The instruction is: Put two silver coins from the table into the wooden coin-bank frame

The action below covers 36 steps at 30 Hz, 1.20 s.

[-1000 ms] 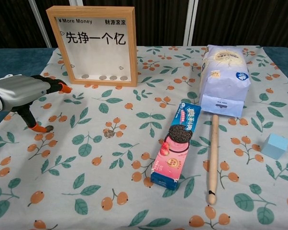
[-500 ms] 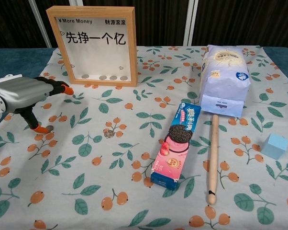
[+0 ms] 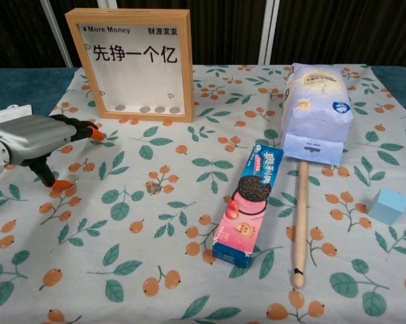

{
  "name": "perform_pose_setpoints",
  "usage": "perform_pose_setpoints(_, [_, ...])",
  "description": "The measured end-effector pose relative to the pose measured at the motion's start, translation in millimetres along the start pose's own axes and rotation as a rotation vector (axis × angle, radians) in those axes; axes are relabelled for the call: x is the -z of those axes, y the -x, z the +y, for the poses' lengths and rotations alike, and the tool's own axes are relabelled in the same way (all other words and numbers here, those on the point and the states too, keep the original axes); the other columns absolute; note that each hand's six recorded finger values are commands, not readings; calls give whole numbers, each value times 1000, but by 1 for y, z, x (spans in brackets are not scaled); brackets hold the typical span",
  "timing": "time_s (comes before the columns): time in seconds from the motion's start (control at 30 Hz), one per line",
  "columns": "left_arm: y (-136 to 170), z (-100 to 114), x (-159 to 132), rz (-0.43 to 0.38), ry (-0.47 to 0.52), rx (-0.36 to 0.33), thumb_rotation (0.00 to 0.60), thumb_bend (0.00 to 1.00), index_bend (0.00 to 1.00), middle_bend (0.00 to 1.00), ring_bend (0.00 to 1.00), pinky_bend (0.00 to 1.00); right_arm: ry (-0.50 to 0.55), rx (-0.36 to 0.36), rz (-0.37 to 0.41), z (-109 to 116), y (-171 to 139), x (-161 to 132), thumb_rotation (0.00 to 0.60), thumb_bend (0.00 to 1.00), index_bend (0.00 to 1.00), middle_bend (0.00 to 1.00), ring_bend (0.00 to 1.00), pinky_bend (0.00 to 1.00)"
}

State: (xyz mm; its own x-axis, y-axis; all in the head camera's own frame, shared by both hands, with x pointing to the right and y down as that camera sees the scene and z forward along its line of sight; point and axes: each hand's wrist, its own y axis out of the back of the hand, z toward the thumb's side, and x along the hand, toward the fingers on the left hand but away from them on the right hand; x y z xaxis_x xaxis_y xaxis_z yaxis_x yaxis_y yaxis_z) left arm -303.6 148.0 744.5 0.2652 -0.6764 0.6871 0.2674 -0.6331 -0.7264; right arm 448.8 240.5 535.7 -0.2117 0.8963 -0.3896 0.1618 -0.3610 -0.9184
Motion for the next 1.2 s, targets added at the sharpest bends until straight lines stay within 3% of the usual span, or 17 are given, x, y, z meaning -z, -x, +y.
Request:
perform_pose_setpoints(0.2, [-1, -1, -4, -11, -10, 0, 600, 35, 180, 0, 0, 0, -2, 1, 1, 0, 0, 0, 600, 368, 108, 91, 51, 0])
perform_pose_setpoints(0.6, [1, -1, -5, -23, -36, -20, 600, 38, 426, 0, 0, 0, -4, -9, 4, -1, 1, 0, 600, 369, 108, 91, 51, 0])
perform_pose_setpoints(1.2, [3, -5, -5, -17, -67, -19, 600, 44, 547, 22, 0, 0, -1, -8, 4, 0, 1, 0, 600, 369, 108, 91, 51, 0])
